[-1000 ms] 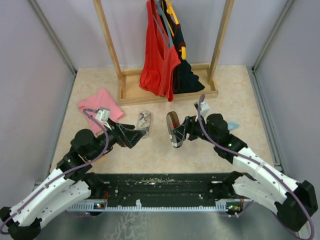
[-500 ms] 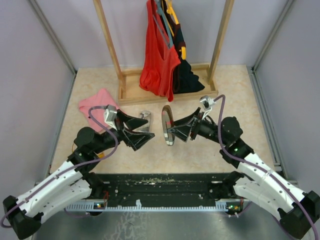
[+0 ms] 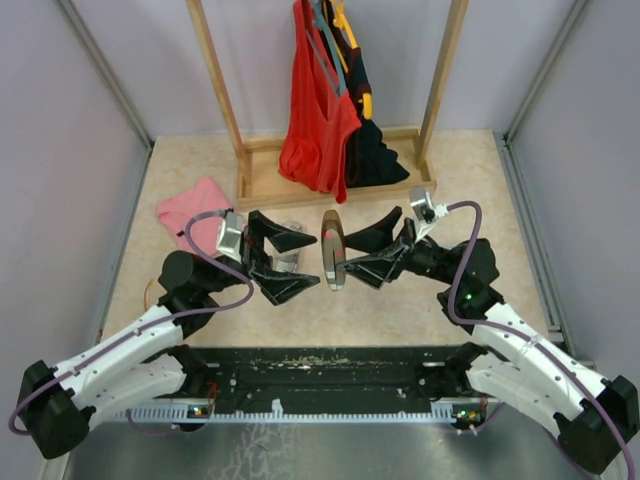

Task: Organize the sunglasses
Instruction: Open the sunglasses case at the center of the board.

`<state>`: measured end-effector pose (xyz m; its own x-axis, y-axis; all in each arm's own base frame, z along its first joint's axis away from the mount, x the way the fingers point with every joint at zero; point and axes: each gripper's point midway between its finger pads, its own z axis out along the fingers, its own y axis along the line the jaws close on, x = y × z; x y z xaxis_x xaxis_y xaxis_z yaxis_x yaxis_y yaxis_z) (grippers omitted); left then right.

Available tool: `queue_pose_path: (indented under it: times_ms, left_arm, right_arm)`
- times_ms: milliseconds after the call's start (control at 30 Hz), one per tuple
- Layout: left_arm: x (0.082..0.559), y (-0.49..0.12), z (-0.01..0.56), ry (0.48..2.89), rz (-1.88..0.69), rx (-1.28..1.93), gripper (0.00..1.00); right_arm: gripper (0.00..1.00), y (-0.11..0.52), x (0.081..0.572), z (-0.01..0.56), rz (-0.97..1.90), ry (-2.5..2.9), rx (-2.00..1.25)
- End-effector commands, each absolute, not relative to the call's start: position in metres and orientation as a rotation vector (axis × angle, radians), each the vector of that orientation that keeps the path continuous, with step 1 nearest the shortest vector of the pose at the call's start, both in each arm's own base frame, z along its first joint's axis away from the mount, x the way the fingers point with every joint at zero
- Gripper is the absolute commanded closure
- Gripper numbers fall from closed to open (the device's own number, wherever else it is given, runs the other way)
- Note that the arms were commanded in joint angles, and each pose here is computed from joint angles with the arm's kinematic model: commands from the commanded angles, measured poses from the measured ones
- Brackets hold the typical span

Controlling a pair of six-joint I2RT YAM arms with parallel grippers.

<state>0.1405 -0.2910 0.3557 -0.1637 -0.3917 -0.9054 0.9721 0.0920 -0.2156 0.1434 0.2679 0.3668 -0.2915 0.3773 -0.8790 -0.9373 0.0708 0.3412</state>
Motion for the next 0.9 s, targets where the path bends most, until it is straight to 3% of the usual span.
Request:
queue_pose_path:
  times_ms: [0,367,867]
  left_arm:
    - [0.125,-0.291,0.384,0.945,-1.440,0.785,0.01]
    - [0.129,-0.301,0.393,0.933,-1.466,0.806,0.01]
    - [0.134,-0.310,0.390,0.973,-1.503,0.808,0.11]
  right_arm:
    - [1.00,0.263,0.129,0.398,1.490,1.041,-0.727]
    - [1.00,0.267,0.129,0.394,1.499,1.049,-0.749]
    - [1.00,0.269,0.136,0.390,1.489,1.080,-0.725]
